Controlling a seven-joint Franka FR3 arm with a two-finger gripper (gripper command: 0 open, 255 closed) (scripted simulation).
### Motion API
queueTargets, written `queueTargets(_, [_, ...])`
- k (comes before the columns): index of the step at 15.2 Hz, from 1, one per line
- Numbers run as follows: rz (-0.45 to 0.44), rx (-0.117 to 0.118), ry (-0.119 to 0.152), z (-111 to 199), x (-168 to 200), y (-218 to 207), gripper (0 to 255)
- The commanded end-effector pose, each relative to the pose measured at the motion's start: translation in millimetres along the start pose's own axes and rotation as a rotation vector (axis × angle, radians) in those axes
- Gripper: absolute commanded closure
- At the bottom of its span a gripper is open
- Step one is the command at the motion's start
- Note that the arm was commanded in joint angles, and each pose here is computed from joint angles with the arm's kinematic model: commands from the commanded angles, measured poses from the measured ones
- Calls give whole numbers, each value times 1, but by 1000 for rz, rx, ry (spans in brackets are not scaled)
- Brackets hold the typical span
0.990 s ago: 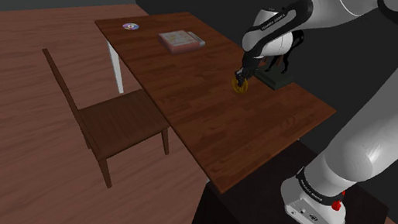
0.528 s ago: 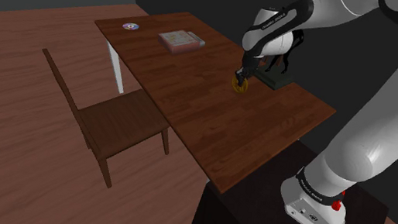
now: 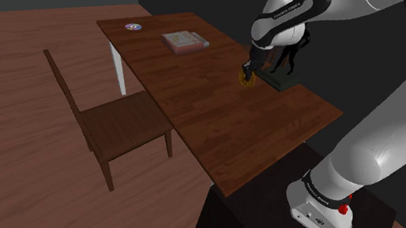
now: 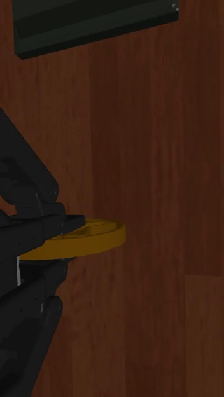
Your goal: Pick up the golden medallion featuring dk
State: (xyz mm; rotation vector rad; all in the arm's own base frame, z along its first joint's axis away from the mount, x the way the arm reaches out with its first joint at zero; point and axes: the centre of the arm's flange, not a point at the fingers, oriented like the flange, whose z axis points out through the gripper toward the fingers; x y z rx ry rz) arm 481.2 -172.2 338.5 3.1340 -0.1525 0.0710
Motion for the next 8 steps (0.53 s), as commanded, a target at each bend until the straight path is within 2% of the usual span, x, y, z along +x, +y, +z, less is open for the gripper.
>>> queueTargets(1, [0,0,0,-11,0,-1,255])
queueTargets(6, [0,0,0,-37,1,-1,255])
queueTargets(8, [0,0,0,-38,1,-1,255])
